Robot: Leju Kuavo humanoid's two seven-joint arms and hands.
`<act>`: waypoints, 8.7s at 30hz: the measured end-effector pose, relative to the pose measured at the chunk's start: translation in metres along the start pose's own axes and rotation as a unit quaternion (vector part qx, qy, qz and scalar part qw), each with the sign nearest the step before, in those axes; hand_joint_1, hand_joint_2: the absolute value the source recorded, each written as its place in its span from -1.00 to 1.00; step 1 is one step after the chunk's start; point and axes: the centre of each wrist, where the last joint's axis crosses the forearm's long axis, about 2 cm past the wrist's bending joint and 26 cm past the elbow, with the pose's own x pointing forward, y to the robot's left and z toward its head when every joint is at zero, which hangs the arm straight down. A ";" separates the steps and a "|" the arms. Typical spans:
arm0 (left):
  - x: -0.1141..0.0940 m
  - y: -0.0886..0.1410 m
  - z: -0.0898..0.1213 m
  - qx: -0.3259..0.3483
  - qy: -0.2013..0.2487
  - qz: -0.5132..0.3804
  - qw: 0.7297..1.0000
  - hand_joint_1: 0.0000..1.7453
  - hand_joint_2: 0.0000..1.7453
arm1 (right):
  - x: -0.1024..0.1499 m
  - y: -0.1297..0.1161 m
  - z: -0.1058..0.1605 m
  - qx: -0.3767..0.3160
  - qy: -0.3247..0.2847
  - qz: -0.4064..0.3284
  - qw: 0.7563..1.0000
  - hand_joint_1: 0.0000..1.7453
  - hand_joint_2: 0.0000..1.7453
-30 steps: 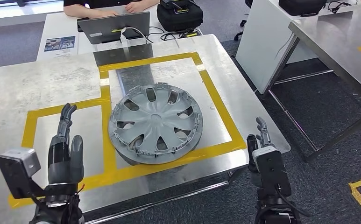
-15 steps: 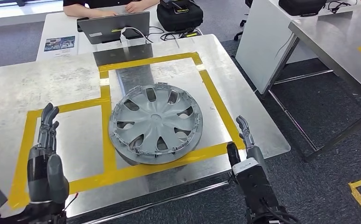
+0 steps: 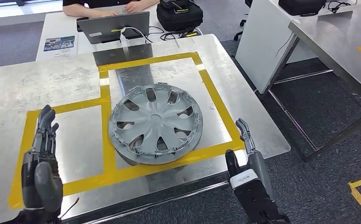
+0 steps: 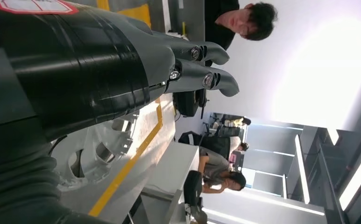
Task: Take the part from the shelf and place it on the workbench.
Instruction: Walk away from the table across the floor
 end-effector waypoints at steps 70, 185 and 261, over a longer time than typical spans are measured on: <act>0.028 0.002 0.038 0.118 0.041 -0.190 0.974 -1.00 -1.00 | 0.007 -0.021 0.024 -0.049 0.030 -0.045 0.997 -1.00 -1.00; 0.026 0.004 0.038 0.062 -0.006 -0.114 0.992 -1.00 -1.00 | -0.006 -0.018 0.023 -0.055 0.042 -0.149 0.986 -1.00 -1.00; 0.002 0.051 0.049 0.148 0.042 -0.154 0.976 -1.00 -1.00 | -0.053 -0.094 0.060 -0.214 0.095 -0.094 0.968 -1.00 -1.00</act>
